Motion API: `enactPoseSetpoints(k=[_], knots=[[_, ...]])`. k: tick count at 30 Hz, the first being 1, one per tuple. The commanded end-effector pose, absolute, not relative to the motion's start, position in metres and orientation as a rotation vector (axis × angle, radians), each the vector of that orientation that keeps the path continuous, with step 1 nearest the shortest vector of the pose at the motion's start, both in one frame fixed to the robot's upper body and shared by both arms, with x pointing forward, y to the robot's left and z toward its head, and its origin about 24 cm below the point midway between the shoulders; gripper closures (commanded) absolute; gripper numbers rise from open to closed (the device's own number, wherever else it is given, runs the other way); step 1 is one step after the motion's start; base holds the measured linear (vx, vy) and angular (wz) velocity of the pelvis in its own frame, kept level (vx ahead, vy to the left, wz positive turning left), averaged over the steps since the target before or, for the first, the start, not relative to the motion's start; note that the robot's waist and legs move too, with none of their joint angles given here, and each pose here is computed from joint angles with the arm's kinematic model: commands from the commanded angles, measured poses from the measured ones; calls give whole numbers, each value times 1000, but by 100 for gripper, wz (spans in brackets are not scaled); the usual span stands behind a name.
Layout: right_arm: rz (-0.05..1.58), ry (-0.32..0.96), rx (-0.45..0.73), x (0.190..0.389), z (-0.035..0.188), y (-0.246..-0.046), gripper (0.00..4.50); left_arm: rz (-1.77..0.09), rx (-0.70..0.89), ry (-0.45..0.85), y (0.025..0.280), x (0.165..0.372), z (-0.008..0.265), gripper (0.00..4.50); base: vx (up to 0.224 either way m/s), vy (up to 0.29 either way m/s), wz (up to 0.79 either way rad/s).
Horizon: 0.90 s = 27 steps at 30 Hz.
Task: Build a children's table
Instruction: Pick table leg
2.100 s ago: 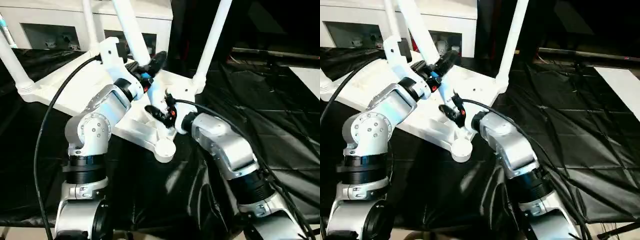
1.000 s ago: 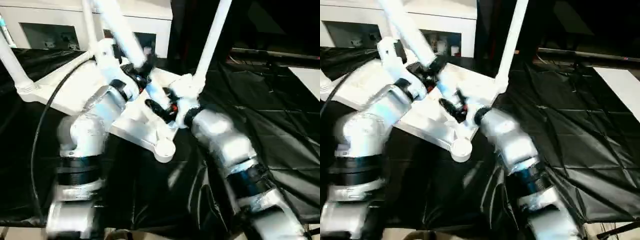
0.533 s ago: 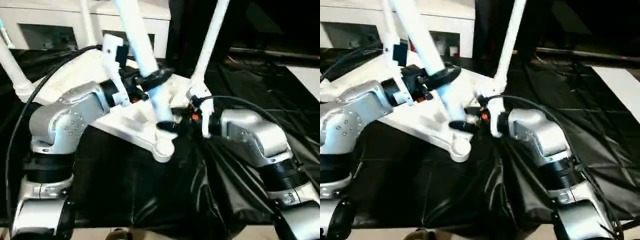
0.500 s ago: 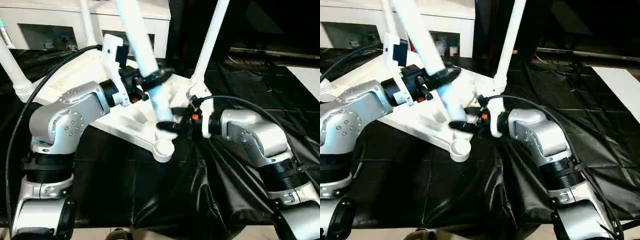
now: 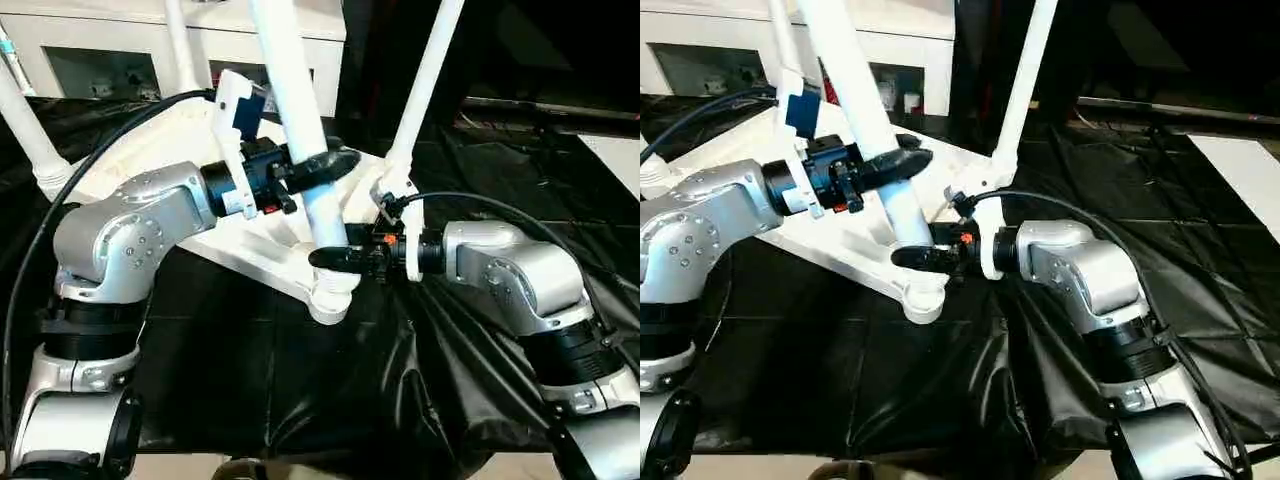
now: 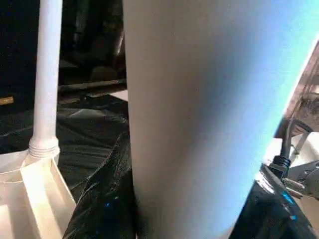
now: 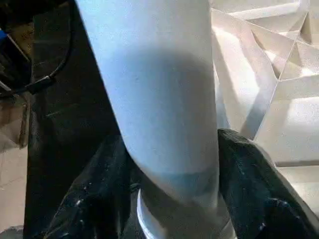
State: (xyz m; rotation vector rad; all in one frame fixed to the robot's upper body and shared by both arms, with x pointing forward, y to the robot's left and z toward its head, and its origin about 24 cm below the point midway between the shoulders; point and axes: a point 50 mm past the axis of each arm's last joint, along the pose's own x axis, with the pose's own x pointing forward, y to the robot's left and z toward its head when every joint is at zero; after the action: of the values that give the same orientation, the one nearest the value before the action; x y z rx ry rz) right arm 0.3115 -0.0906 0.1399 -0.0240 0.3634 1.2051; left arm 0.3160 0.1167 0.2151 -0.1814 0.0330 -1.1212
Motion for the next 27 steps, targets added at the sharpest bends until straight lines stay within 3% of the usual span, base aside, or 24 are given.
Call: enactPoseSetpoints(k=[1, 6, 7, 10, 12, 14, 17, 18, 22, 24, 27], knots=[[1195, 379, -10, 309, 136, -93, 230, -1152, -175, 9, 115, 314, 223, 267, 0, 0, 0], [1194, 360, 7, 308, 136, -89, 244, -1114, -167, -18, 117, 317, 223, 268, 0, 0, 0], [1195, 359, 8, 308, 136, -89, 246, -1109, -167, -18, 117, 317, 223, 212, 0, 0, 0], [1191, 355, 12, 309, 135, -87, 248, -1088, -240, -49, 122, 320, 230, 192, 0, 0, 0], [1187, 352, 14, 309, 135, -86, 257, -1059, -255, -71, 125, 323, 234, 155, 0, 0, 0], [1184, 351, 15, 309, 134, -86, 258, -1041, -265, -79, 126, 324, 236, 153, 0, 0, 0], [1179, 349, 16, 310, 134, -86, 258, -1045, -266, -82, 129, 324, 237, 153, 0, 0, 0], [1177, 349, 15, 309, 134, -86, 258, -1060, -258, -79, 128, 323, 236, 178, 0, 0, 0], [1173, 348, 8, 310, 134, -86, 258, -1091, -272, -53, 124, 320, 232, 194, 0, 0, 0], [1171, 348, 3, 310, 134, -87, 258, -1097, -281, -51, 122, 319, 231, 230, 0, 0, 0], [1166, 346, -1, 310, 134, -87, 258, -1097, -290, -47, 122, 320, 231, 240, 0, 0, 0]])
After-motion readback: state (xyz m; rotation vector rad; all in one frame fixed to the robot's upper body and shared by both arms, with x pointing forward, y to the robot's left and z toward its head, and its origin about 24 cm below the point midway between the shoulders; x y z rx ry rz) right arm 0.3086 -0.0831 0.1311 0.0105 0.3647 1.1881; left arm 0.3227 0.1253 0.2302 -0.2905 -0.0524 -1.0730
